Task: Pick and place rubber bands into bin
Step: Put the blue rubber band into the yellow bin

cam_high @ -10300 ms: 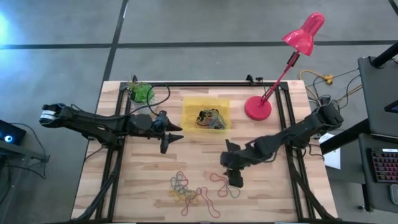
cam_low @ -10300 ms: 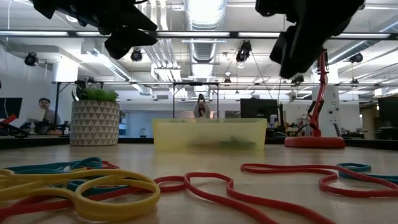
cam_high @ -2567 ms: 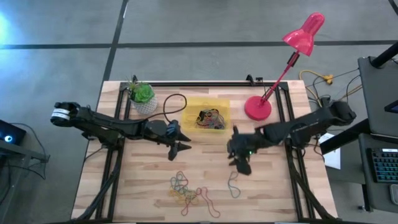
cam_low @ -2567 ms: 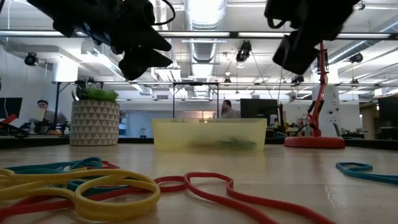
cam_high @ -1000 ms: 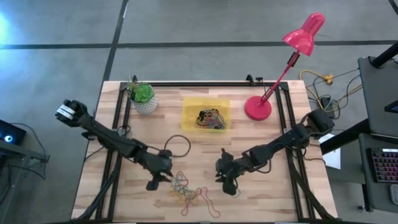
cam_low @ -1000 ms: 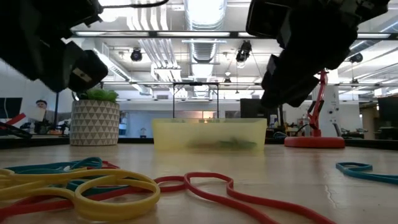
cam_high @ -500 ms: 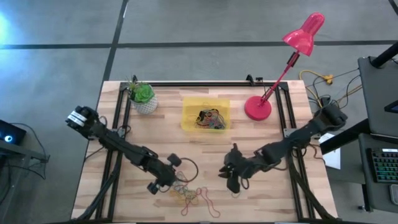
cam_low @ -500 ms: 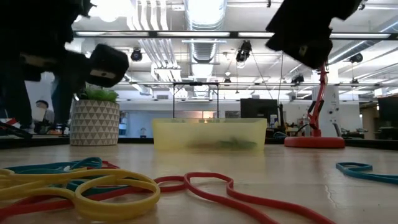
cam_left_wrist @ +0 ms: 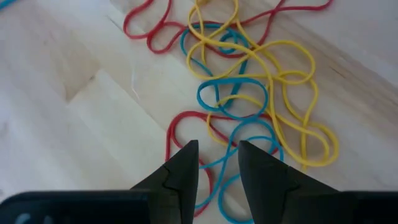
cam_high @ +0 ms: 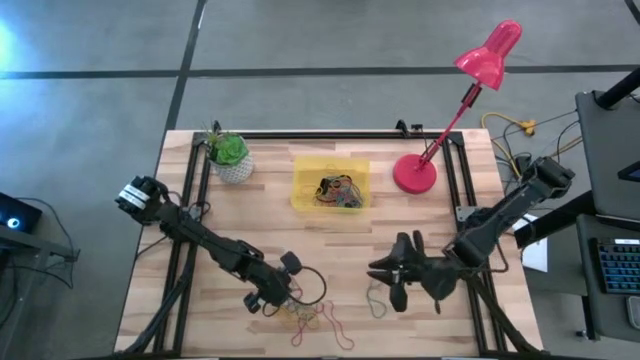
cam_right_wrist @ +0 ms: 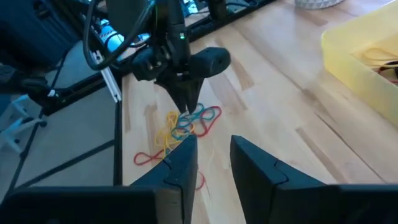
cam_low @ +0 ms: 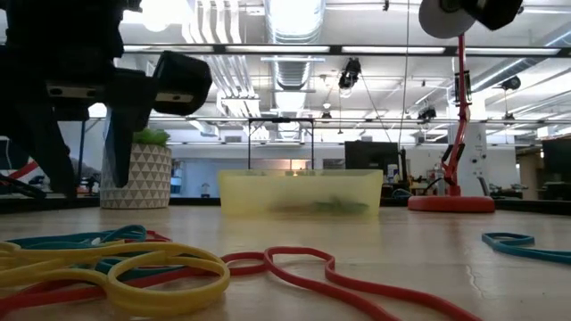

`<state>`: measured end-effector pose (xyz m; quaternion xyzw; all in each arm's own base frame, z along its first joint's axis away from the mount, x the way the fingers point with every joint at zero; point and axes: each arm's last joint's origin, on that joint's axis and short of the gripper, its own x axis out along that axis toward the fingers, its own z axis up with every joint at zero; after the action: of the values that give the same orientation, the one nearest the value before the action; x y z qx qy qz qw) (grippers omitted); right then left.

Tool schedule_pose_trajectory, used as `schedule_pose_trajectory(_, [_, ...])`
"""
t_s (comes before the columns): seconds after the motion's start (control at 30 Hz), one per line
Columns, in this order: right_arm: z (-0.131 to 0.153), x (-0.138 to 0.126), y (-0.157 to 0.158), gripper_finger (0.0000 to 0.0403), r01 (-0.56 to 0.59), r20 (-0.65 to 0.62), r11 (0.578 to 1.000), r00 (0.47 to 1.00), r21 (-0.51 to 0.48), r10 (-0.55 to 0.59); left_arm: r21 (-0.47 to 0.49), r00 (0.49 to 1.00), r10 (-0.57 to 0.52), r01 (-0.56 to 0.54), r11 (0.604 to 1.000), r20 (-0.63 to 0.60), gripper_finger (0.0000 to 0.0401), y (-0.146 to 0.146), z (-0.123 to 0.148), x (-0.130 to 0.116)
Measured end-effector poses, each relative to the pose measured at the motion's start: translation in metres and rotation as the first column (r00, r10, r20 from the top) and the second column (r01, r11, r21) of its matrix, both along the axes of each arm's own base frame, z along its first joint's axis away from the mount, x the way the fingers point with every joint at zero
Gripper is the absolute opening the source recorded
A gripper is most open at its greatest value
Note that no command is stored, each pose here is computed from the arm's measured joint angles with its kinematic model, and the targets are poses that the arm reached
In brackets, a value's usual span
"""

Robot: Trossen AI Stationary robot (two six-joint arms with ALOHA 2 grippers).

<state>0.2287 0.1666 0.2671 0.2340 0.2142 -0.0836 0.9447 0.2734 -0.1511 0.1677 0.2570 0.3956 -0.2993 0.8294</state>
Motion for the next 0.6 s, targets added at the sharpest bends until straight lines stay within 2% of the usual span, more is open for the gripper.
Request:
schedule_pose_trajectory(0.47, [-0.003, -0.005, 0.006, 0.0081, 0.021, 0.002, 1.0, 1.0, -0.013, -0.021, 0.021, 0.998, -0.055, 0.054, 0.998, 0.024, 0.0097, 0.0, 0.0, 0.001])
schedule_pose_trajectory(0.6, [-0.003, -0.005, 0.005, 0.0079, 0.031, 0.007, 0.999, 1.0, -0.02, -0.03, 0.02, 0.998, -0.056, 0.055, 0.998, 0.021, 0.0097, -0.002, -0.01, 0.005])
